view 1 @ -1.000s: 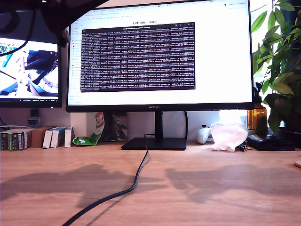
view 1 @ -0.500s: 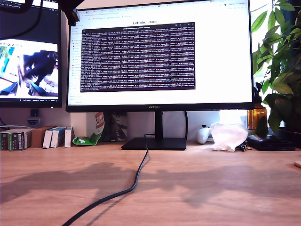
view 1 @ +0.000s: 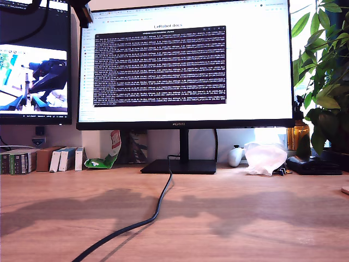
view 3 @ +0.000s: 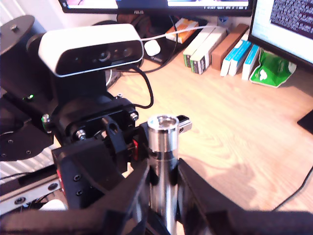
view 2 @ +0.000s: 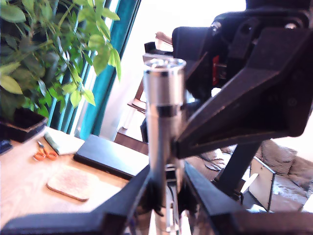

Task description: Pick the metallic laser pointer with your right arm, pass it to your left arm, then place it down to the left side of the table

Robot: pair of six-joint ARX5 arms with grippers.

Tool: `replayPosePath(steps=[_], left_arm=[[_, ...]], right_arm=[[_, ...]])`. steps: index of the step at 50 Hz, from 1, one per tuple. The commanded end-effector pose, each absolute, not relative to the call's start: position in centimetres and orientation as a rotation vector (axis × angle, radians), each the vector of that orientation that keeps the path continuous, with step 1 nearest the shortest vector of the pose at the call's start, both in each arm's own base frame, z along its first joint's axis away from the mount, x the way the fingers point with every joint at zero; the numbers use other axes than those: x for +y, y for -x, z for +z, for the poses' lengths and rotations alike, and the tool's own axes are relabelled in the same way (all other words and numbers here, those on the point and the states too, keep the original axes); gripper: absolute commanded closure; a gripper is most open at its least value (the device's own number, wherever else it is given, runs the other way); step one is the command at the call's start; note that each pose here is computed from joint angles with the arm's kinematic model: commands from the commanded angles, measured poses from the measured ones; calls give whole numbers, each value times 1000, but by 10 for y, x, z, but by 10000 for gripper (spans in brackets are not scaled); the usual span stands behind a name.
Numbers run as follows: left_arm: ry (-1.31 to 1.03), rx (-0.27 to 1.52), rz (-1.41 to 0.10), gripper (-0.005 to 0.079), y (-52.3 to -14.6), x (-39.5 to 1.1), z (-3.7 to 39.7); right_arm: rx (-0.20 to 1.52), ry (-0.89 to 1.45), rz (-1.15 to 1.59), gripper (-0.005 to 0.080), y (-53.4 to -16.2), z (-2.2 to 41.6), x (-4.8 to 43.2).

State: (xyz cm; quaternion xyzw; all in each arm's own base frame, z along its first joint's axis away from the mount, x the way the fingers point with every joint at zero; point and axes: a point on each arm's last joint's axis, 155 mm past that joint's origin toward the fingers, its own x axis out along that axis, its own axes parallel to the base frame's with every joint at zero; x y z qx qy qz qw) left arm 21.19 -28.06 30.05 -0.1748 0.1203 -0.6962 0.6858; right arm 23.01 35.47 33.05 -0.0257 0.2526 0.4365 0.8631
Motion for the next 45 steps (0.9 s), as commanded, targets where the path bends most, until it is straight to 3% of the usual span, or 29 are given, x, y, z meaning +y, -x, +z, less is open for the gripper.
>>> replayPosePath(steps=[1, 12, 39, 45], left_arm=[[384, 264, -1543, 764, -217, -281, 297], [371, 241, -1527, 764, -220, -281, 297], [314, 248, -1293, 764, -275, -238, 270], [326, 283, -1223, 764, -289, -221, 260]], right_arm=[[474, 19, 956, 656, -223, 352, 360], [461, 48, 962, 514, -223, 351, 359], [460, 90, 840, 527, -251, 353, 312], [500, 115, 733, 629, -267, 342, 286]])
